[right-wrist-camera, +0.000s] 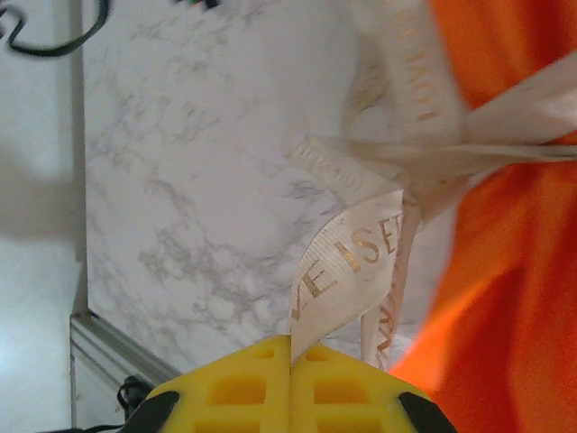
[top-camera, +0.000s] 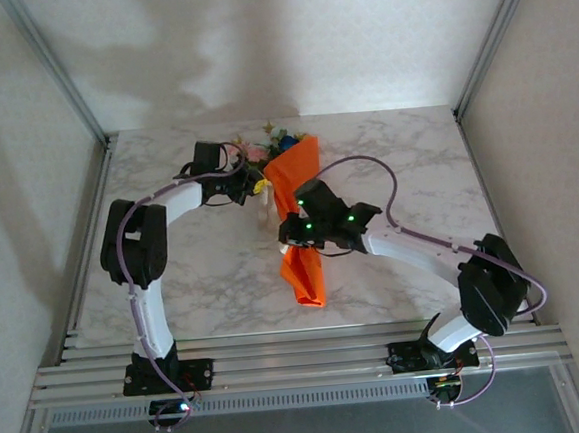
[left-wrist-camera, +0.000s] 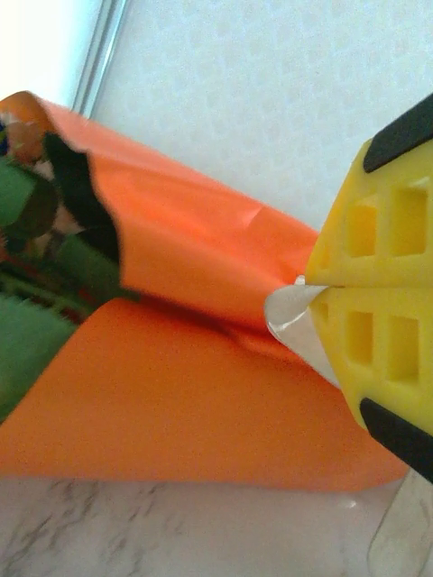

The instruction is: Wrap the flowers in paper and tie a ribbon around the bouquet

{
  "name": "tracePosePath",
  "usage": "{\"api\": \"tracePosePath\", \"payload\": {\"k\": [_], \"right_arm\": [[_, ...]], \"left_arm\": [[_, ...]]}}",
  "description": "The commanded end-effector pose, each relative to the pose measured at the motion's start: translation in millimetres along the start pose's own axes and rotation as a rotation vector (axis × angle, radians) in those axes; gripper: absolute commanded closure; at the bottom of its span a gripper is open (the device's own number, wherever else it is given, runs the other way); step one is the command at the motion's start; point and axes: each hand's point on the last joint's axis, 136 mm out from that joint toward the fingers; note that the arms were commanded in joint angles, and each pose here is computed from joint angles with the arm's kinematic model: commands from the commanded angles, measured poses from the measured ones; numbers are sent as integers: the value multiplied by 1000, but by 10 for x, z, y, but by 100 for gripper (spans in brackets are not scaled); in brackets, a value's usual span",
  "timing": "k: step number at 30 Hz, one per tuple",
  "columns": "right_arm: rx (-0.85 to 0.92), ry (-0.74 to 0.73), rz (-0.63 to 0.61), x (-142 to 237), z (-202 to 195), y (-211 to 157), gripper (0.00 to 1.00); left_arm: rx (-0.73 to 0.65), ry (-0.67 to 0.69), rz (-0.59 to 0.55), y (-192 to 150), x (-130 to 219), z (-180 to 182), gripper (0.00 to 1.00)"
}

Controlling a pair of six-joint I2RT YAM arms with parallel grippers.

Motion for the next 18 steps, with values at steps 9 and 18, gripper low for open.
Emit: {"api": "tracePosePath", "payload": {"k": [9, 18], "right_arm": [[-273, -98, -35, -207, -652, 574, 100], [-363, -151, -48, -234, -924, 576, 100]], "left_arm": [[-94, -28, 36, -575, 144, -424, 100], [-199, 119, 142, -1044, 9, -240, 100]]}}
Point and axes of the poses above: each hand's point on the last joint's axis, 136 mm out from that joint toward the fingers, its own x axis back along the fingers, its own z axis along the line the jaws close on, y = z × x, and after that the axes turned 6 degrees about -x, right-handed
